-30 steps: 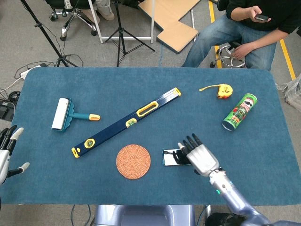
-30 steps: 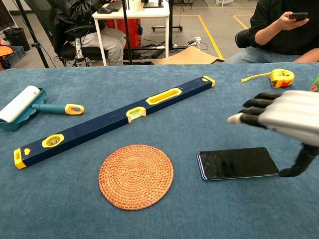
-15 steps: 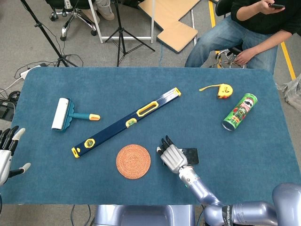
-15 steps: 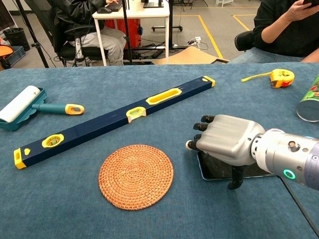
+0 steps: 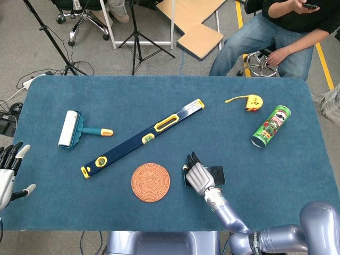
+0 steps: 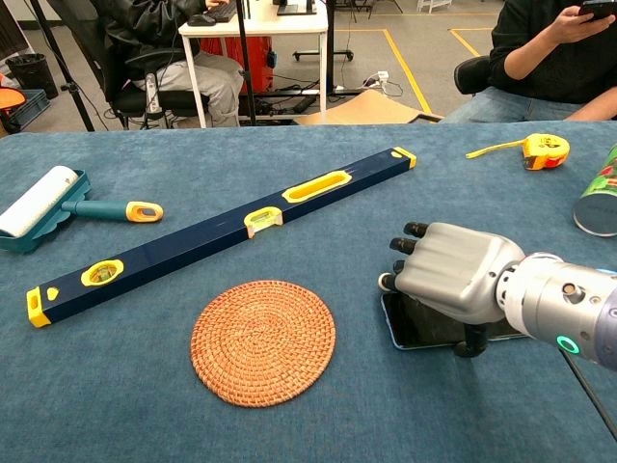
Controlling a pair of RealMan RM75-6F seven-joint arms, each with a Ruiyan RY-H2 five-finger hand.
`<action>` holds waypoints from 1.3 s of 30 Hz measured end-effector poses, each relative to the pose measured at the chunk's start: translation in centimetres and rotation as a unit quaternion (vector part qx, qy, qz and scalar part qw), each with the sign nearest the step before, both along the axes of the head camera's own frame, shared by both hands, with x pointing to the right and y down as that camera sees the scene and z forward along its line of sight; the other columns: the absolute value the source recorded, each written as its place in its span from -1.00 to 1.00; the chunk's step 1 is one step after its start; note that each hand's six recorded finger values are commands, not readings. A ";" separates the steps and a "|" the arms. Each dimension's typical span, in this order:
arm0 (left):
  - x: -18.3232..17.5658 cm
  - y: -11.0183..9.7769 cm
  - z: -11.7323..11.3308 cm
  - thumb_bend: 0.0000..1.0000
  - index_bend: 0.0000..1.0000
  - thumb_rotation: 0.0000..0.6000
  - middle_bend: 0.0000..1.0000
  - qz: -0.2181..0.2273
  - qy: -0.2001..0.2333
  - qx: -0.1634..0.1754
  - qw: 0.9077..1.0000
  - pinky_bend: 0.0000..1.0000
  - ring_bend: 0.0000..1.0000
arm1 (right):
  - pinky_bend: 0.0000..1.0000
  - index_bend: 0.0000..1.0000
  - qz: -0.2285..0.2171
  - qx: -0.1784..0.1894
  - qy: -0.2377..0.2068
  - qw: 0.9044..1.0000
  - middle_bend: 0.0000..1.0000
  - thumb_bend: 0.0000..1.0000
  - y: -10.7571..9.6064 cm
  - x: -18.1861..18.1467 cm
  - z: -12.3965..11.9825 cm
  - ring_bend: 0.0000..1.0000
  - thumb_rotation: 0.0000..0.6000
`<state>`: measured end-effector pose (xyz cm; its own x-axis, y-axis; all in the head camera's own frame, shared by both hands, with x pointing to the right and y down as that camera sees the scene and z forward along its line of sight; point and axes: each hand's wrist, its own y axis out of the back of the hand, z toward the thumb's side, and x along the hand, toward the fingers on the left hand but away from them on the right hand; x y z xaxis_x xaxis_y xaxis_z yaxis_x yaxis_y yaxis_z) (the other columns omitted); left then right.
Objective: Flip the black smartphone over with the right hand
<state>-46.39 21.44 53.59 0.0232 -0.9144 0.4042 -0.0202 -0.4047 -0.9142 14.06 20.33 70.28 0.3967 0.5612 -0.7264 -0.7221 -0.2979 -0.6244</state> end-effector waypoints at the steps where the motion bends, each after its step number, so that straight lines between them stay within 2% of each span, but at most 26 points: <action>1: 0.0 0.0 0.0 -1.00 -1.00 1.00 -1.00 0.000 0.000 0.000 1.000 -1.00 -1.00 | -1.00 -0.63 -0.001 0.001 0.004 1.000 -0.55 -1.00 0.0 0.1 0.1 -1.00 1.00; 5: -0.1 0.0 0.0 -1.00 -1.00 1.00 -1.00 -0.002 0.000 0.001 1.000 -1.00 -1.00 | -1.00 -0.52 -0.003 -0.003 0.015 1.000 -0.43 -0.98 0.3 0.5 0.7 -1.00 1.00; 9: -0.1 0.0 -0.1 -1.00 -1.00 1.00 -1.00 -0.003 0.000 0.001 1.000 -1.00 -1.00 | -0.99 -0.24 -0.004 -0.005 0.014 1.000 -0.14 -0.76 0.4 0.5 0.9 -0.91 1.00; 12: -0.2 0.0 -0.1 -1.00 -1.00 1.00 -1.00 -0.003 0.002 0.001 1.000 -1.00 -1.00 | -0.92 -0.14 -0.004 -0.003 0.000 1.000 -0.04 -0.61 0.4 0.2 0.9 -0.80 1.00; 18: -0.2 0.0 -0.2 -1.00 -1.00 1.00 -1.00 -0.004 0.003 0.002 1.000 -1.00 -1.00 | -0.81 -0.09 0.013 0.001 -0.059 0.998 0.01 -0.47 0.0 -0.4 0.1 -0.69 1.00; 24: -0.2 0.0 -0.3 -1.00 -1.00 1.00 -1.00 -0.004 0.005 0.002 1.000 -1.00 -1.00 | -0.73 -0.07 0.070 -0.005 -0.141 0.988 0.02 -0.40 -1.1 -0.3 -1.3 -0.62 1.00; 27: -0.2 0.0 -0.3 -1.00 -1.00 1.00 -1.00 -0.004 0.006 0.002 1.000 -1.00 -1.00 | -0.71 -0.07 0.110 -0.009 -0.190 0.976 0.02 -0.38 -2.0 0.0 -2.2 -0.59 1.00; 30: -0.2 0.0 -0.3 -1.00 -1.00 1.00 -1.00 -0.003 0.006 0.002 1.000 -1.00 -1.00 | -0.71 -0.07 0.152 -0.012 -0.243 0.958 0.02 -0.36 -3.0 0.5 -3.1 -0.57 1.00; 33: -0.1 0.1 -0.3 -1.00 -1.00 1.00 -1.00 -0.003 0.007 0.001 1.000 -1.00 -1.00 | -0.71 -0.07 0.196 -0.017 -0.299 0.934 0.02 -0.33 -4.0 1.2 -4.0 -0.54 1.00; 36: 0.0 0.1 -0.2 -1.00 -1.00 1.00 -1.00 -0.001 0.006 0.000 1.000 -1.00 -1.00 | -0.71 -0.07 0.245 -0.027 -0.358 0.901 0.02 -0.30 -4.9 1.9 -4.5 -0.53 1.00; 37: 0.1 0.2 -0.2 -1.00 -1.00 1.00 -1.00 0.000 0.006 -0.001 1.000 -1.00 -1.00 | -0.72 -0.07 0.265 -0.034 -0.382 0.885 0.02 -0.30 -5.1 2.2 -4.6 -0.53 1.00; 39: 0.2 0.2 -0.2 -1.00 -1.00 1.00 -1.00 0.002 0.006 -0.002 1.000 -1.00 -1.00 | -0.72 -0.07 0.294 -0.046 -0.418 0.858 0.02 -0.30 -5.4 2.7 -4.6 -0.54 1.00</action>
